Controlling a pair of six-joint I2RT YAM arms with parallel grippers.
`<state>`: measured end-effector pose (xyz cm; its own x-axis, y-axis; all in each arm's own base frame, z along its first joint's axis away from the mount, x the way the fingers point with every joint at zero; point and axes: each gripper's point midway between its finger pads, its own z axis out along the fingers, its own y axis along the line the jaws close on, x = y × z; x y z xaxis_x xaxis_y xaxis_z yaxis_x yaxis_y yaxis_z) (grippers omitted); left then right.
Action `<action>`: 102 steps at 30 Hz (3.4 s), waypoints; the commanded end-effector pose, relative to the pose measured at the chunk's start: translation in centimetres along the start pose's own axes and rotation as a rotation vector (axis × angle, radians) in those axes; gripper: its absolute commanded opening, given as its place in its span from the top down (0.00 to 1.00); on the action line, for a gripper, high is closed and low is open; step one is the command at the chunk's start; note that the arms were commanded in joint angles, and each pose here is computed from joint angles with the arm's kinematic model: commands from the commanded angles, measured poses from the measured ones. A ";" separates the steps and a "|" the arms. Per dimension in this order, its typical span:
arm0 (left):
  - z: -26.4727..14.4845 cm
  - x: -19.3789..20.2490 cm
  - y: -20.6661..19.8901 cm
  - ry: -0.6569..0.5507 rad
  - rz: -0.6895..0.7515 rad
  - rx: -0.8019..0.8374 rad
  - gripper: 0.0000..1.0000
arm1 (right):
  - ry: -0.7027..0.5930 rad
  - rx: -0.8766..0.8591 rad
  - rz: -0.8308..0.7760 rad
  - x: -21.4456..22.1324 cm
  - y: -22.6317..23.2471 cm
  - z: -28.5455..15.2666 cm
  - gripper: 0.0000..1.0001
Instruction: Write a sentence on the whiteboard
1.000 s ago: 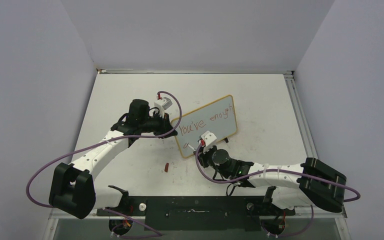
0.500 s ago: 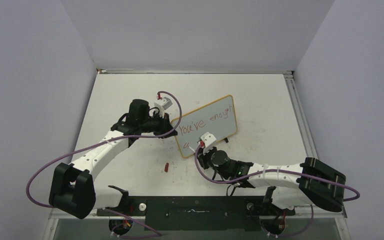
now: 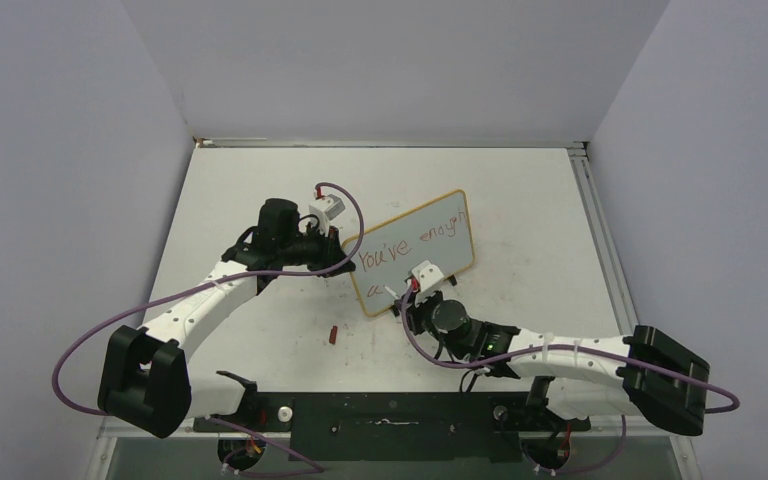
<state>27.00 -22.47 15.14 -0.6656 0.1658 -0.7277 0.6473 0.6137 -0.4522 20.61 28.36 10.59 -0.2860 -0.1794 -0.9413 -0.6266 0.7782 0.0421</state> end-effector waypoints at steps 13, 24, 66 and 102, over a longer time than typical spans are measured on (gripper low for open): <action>-0.3 0.8 0.9 0.041 -0.013 -0.059 1.00 | -0.183 0.055 0.007 -5.8 -0.3 0.3 0.95; -0.3 0.8 0.9 0.042 -0.014 -0.059 1.00 | -0.172 0.069 -0.025 -5.5 -0.4 1.5 0.95; -0.4 0.6 0.8 0.035 -0.011 -0.057 1.00 | -0.159 0.012 0.003 -3.8 2.9 0.6 0.95; -0.4 0.6 0.7 0.035 -0.012 -0.054 1.00 | -0.110 0.089 -0.007 -2.0 1.5 1.3 0.95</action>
<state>26.97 -22.48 15.14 -0.6664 0.1659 -0.7269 0.6472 0.6127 -0.4535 20.68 30.43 10.76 -0.1991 -0.1796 -0.9634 -0.5849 0.8105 -0.0303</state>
